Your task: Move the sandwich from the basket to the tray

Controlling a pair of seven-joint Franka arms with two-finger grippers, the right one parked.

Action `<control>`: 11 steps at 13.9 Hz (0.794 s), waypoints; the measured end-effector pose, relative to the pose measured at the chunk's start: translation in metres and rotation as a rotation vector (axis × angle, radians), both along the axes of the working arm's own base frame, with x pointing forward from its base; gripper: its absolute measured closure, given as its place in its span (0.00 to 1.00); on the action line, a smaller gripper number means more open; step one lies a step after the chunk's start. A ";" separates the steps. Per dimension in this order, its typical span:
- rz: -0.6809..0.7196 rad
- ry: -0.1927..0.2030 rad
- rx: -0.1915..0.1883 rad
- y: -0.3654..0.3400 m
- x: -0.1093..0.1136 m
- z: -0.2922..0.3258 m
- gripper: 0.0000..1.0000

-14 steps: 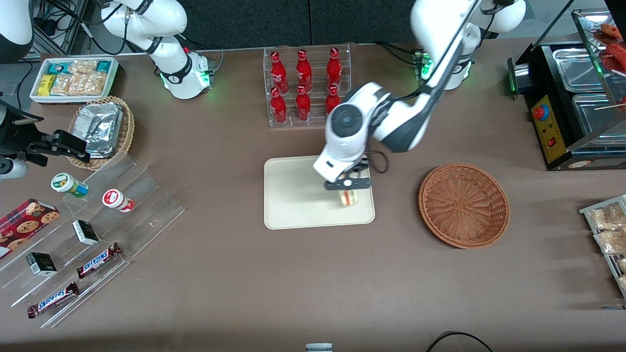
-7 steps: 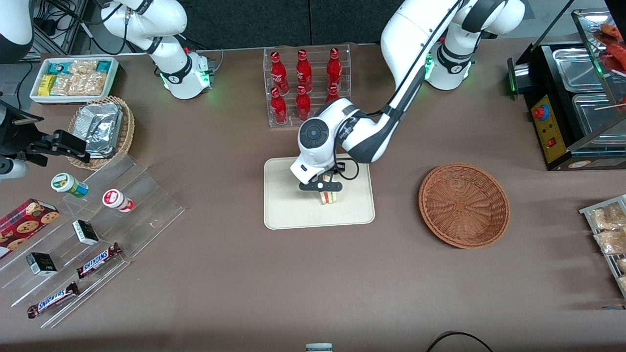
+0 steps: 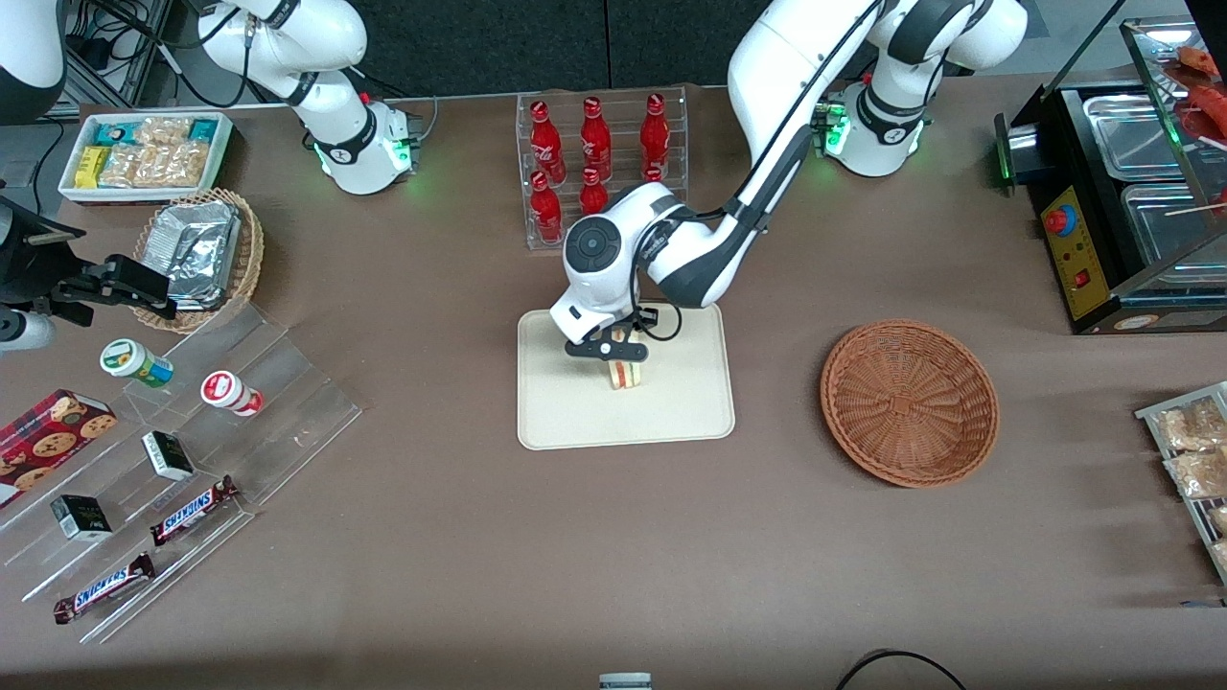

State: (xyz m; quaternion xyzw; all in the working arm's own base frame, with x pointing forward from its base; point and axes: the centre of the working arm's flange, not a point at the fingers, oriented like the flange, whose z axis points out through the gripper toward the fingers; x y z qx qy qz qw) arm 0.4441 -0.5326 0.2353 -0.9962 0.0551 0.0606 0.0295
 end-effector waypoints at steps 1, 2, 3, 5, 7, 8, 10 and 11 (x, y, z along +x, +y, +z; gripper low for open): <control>0.000 0.001 0.001 0.000 0.000 -0.003 0.70; 0.002 -0.001 0.000 0.001 0.002 -0.003 0.59; 0.006 -0.010 -0.007 0.000 0.005 0.001 0.51; 0.018 -0.024 -0.011 0.000 0.016 0.022 0.30; 0.047 -0.031 0.008 0.012 0.030 0.058 0.11; 0.068 -0.032 0.024 0.025 0.039 0.081 0.01; 0.124 -0.023 0.053 0.063 0.057 0.136 0.00; 0.157 -0.015 0.066 0.086 0.065 0.162 0.00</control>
